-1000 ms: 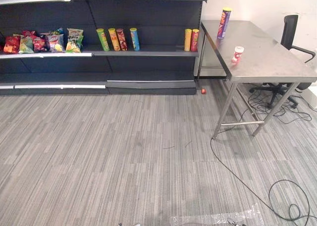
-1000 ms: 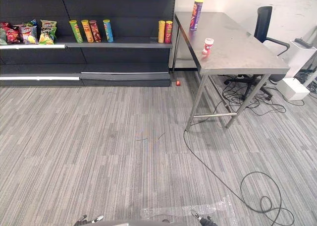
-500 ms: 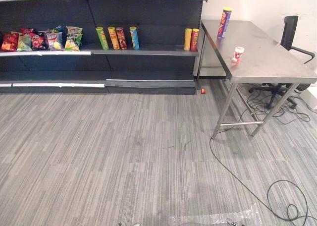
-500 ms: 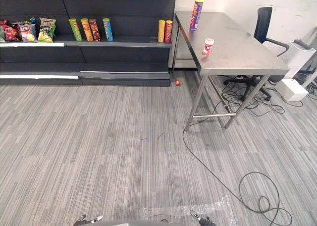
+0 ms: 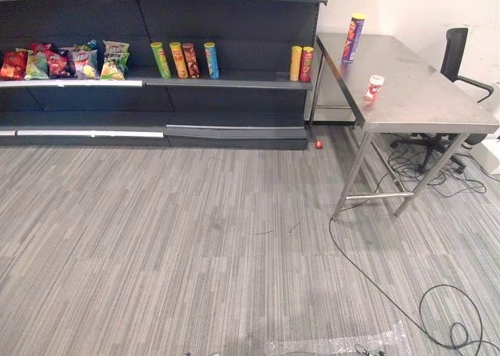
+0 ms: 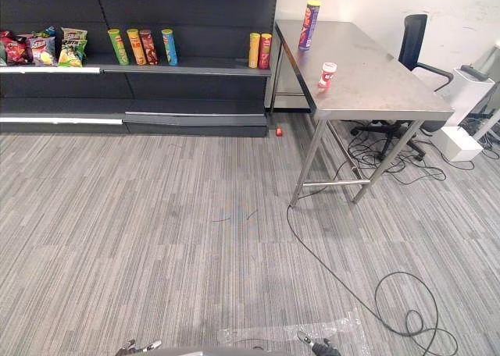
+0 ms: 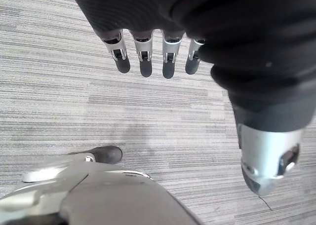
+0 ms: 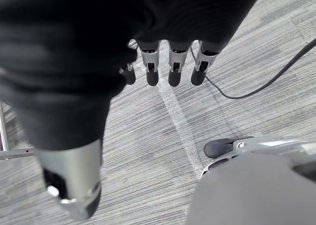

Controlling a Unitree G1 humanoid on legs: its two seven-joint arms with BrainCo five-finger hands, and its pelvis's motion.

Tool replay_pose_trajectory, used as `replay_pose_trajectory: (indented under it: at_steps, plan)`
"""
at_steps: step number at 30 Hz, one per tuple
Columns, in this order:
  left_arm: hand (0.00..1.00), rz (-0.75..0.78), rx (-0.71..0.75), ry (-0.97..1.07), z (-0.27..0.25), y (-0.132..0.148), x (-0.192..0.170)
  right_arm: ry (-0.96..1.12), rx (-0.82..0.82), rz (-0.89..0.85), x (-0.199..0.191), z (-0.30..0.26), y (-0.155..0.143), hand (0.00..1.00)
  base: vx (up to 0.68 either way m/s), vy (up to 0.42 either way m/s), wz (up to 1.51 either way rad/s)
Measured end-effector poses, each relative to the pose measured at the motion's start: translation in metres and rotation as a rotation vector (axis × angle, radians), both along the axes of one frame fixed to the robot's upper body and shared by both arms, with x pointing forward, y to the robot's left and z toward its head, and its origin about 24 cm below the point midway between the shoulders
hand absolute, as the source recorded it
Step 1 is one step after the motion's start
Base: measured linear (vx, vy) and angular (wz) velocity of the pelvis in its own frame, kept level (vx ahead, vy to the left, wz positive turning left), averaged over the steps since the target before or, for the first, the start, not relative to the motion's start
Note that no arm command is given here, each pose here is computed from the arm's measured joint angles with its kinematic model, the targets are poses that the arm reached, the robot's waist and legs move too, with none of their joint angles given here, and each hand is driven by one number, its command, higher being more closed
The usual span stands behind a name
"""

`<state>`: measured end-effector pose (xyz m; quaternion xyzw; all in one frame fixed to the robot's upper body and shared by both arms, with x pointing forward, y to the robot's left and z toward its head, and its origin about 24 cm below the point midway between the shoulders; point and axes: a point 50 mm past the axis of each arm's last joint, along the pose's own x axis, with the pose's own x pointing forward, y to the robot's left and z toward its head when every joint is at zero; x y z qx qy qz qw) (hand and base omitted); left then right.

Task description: Put the gum and the chips on the shelf.

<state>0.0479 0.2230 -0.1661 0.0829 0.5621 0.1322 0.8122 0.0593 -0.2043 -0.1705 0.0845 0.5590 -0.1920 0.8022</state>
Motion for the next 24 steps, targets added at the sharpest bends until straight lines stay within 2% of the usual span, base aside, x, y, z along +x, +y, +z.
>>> replay_pose_trajectory:
  at_steps: [24]
  plan:
    - [0.0, 0.019, 0.0, -0.032, 0.0025, 0.0052, 0.0096, -0.018, -0.006, 0.023, 0.0062, 0.0012, 0.0007, 0.0, -0.02, -0.009, 0.03]
